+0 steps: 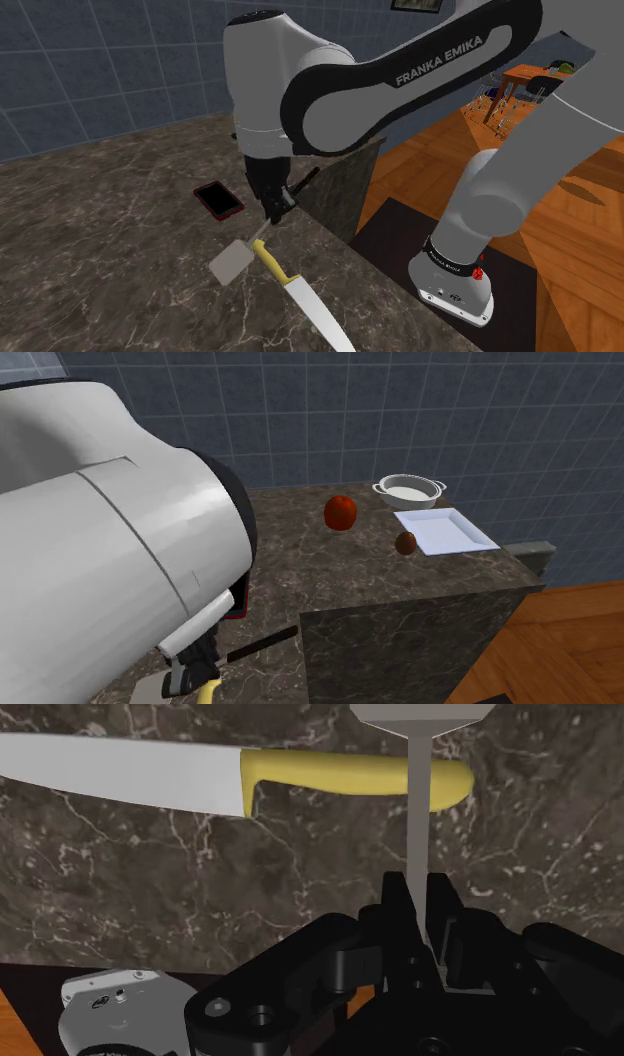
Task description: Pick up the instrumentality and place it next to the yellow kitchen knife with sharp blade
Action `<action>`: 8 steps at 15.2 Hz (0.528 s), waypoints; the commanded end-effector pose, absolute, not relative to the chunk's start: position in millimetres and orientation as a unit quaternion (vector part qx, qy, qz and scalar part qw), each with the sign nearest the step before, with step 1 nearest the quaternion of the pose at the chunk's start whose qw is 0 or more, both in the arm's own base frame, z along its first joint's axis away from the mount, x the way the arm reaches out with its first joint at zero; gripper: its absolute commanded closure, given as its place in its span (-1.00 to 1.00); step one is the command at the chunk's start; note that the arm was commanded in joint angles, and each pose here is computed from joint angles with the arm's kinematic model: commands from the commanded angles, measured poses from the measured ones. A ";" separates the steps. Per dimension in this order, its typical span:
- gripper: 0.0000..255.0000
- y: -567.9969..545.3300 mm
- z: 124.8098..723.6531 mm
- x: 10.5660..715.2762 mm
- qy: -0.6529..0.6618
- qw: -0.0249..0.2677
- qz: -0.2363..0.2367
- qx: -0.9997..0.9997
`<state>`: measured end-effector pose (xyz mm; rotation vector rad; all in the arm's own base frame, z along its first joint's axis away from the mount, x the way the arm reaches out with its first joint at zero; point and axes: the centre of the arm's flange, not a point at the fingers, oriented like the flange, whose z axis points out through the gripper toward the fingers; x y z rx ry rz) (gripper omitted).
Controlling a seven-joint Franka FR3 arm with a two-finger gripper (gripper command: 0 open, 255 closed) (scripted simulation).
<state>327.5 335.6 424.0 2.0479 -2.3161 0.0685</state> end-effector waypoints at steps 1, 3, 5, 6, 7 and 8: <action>1.00 352.7 423.6 304.8 -0.749 0.025 0.022 0.661; 1.00 368.7 423.6 283.8 -0.749 0.025 0.022 0.661; 1.00 384.6 423.7 262.7 -0.749 0.025 0.022 0.661; 1.00 392.6 423.7 252.2 -0.749 0.025 0.022 0.661; 1.00 400.6 423.8 241.7 -0.749 0.025 0.022 0.661; 1.00 408.6 423.8 231.2 -0.749 0.025 0.022 0.661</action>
